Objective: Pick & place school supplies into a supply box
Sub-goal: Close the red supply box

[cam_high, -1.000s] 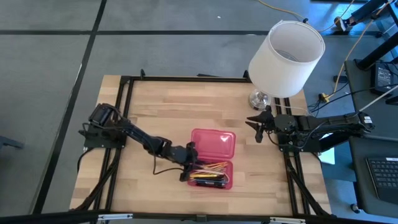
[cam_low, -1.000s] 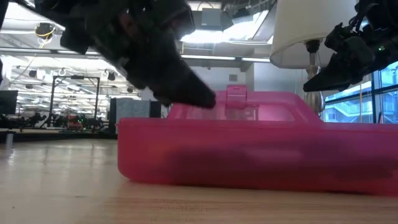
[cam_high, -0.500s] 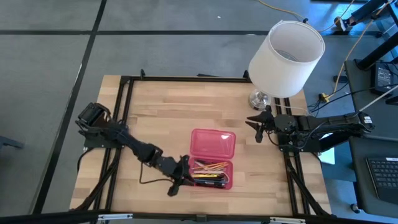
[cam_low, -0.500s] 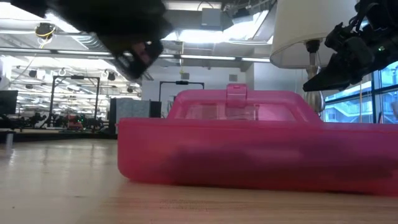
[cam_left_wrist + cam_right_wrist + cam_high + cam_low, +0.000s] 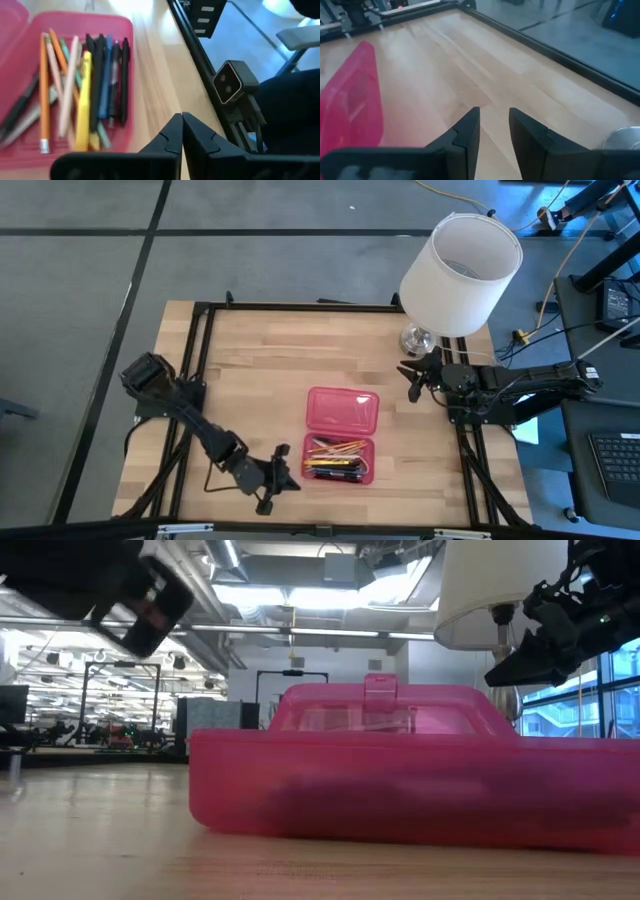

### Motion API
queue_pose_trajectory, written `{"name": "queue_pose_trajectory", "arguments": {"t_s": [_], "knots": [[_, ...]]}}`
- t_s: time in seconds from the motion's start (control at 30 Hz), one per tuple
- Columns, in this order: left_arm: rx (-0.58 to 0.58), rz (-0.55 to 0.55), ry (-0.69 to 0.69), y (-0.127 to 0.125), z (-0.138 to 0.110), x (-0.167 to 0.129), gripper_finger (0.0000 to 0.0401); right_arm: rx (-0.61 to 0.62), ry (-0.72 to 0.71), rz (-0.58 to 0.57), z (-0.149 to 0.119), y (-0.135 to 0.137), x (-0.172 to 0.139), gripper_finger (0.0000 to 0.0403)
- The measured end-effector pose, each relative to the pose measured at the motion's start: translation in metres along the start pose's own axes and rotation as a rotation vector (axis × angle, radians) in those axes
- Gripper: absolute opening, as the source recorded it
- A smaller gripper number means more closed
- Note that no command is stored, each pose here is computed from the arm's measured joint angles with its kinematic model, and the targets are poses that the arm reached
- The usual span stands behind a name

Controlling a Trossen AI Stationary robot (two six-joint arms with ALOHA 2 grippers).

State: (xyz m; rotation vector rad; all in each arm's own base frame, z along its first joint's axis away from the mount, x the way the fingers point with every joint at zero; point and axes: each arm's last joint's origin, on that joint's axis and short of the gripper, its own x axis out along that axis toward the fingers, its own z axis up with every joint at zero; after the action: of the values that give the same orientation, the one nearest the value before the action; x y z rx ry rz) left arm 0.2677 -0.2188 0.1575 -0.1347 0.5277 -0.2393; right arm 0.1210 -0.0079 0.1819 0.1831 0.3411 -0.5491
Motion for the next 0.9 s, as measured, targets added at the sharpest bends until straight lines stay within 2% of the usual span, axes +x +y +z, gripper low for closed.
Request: {"name": "queue_pose_trajectory", "arguments": {"t_s": [0.13, 0.37, 0.57, 0.77, 0.9], "knots": [[-0.018, 0.015, -0.012, -0.003, -0.02, 0.018, 0.0002, 0.021, 0.008, 0.019, 0.0, 0.002, 0.002, 0.0108], [-0.061, 0.026, -0.027, 0.001, -0.05, 0.045, 0.0002, 0.127, 0.089, 0.013, -0.007, 0.008, 0.014, 0.0108], [-0.088, 0.09, -0.061, 0.005, -0.058, 0.051, 0.0002, 0.137, 0.142, 0.084, -0.012, 0.019, 0.029, 0.0108], [-0.105, 0.12, -0.072, 0.006, -0.058, 0.051, 0.0002, 0.115, 0.188, 0.071, -0.019, 0.024, 0.039, 0.0108], [-0.114, 0.126, -0.072, 0.008, -0.058, 0.052, 0.0001, 0.104, 0.184, 0.171, -0.018, 0.031, 0.046, 0.0108]]}}
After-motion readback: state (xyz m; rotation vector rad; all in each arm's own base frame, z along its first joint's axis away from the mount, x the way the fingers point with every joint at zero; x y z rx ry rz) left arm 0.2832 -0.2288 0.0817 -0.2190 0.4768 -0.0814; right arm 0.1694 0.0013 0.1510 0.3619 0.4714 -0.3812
